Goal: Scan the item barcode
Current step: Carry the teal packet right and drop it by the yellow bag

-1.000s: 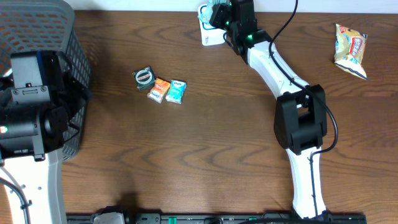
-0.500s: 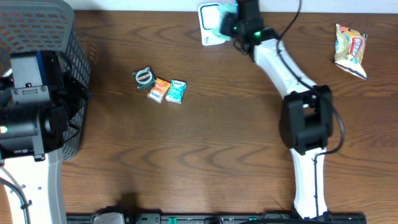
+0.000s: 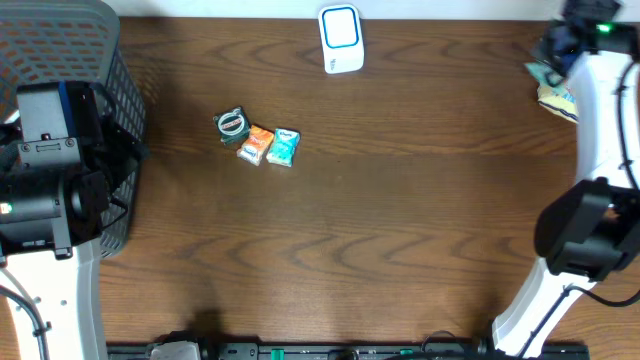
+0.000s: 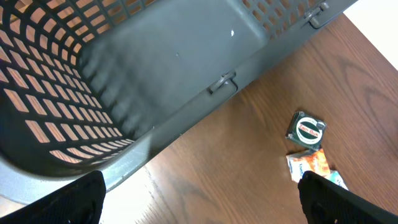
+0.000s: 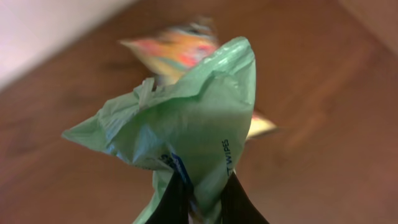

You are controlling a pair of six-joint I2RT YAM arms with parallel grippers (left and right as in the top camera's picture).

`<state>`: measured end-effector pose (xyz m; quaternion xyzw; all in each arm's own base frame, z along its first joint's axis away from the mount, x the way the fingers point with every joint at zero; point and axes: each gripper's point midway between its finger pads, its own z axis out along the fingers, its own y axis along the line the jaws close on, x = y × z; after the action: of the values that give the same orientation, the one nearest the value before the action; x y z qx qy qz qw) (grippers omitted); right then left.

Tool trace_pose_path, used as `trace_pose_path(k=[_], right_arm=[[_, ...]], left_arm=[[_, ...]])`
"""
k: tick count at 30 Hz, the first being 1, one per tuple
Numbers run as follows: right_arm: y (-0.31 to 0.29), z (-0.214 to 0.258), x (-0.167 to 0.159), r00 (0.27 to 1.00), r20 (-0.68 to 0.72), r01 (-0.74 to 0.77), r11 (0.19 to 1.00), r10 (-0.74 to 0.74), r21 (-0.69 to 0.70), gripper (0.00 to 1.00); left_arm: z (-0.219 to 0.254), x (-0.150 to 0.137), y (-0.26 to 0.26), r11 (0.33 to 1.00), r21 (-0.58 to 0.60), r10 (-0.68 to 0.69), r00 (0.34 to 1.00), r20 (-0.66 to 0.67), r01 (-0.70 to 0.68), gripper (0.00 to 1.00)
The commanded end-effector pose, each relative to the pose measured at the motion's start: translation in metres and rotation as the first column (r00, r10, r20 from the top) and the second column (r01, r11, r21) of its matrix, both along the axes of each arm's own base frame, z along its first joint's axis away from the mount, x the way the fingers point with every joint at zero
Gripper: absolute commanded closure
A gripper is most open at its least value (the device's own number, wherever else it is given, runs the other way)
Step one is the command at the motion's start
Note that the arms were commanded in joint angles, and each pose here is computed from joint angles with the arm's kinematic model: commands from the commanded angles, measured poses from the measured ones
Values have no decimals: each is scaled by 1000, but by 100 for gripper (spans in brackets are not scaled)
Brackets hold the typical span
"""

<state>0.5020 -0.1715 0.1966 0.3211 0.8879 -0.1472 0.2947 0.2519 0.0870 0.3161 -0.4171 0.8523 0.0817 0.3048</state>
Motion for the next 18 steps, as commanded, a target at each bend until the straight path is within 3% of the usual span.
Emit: trace_pose_path(k=[1,7,13,15,16,18], right_arm=[[-58,-20,-33,989,-93,114,993,-114,-14,99],[-104,-64,-71,965,-179,214,972,-194,101,99],[-112,-90,-77,962,-195,230,954,-192,194,89],[-104,-101,-72,966,-198,211,947,-165,243,80],[-99,-105,-69,969,-196,199,943,-150,266,67],[-89,-113,-63,974,-192,176,934,-120,310,52]], left_arm=[[-2,-2,3,1000,0,23,1000,-4,-23,2],[-2,-2,3,1000,0,23,1000,-4,-23,2],[-2,-2,3,1000,0,23,1000,-4,-23,2],[-2,-2,3,1000,0,23,1000,-4,-23,2],[-2,-2,3,1000,0,23,1000,-4,-23,2],[-2,-2,3,1000,0,23,1000,-4,-23,2]])
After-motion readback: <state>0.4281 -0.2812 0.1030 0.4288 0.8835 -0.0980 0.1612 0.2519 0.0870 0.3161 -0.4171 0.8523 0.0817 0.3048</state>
